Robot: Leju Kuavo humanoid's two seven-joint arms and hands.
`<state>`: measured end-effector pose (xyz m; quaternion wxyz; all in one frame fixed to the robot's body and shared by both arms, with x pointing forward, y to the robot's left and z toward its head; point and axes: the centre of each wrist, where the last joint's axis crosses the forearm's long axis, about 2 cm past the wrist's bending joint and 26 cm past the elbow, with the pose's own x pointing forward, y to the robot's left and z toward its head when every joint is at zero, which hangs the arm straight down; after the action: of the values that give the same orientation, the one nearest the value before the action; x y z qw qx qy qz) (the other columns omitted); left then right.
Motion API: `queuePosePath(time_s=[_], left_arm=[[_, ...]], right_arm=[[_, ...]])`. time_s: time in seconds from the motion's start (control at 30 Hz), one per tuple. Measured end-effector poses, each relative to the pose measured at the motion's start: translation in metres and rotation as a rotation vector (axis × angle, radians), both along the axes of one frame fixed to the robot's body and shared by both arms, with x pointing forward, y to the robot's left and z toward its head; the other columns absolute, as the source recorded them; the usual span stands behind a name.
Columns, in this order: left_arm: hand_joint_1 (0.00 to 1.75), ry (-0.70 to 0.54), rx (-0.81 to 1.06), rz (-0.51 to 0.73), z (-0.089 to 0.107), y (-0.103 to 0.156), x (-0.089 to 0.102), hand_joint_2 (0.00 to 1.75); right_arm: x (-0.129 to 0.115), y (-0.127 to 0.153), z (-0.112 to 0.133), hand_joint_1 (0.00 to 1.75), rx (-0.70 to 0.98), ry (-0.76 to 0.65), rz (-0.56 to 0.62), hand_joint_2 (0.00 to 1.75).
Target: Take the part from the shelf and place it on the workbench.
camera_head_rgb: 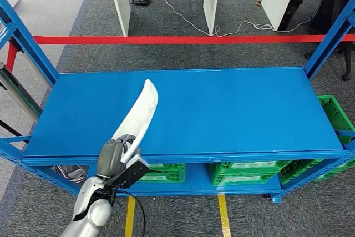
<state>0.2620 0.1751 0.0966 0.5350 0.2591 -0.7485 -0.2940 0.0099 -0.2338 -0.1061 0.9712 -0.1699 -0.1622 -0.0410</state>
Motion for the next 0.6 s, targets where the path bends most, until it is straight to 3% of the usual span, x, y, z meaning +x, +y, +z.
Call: queuePosePath(time_s=[0.13, 0.27, 0.6], left_arm=[[1.75, -0.016, -0.121, -0.024, 0.001, -0.002, -0.011, 1.75], [1.75, -0.168, -0.377, -0.013, 0.014, 0.004, -0.039, 1.75], [1.75, -0.309, -0.549, 0.091, 0.020, 0.023, -0.061, 1.75]], right_arm=[[-0.001, 0.000, 0.000, 0.00, -0.003, 0.002, -0.005, 1.75], [-0.002, 0.001, 0.000, 0.00, -0.005, -0.004, -0.006, 1.75], [-0.007, -0.006, -0.001, 0.00, -0.040, 0.002, 0.041, 1.75]])
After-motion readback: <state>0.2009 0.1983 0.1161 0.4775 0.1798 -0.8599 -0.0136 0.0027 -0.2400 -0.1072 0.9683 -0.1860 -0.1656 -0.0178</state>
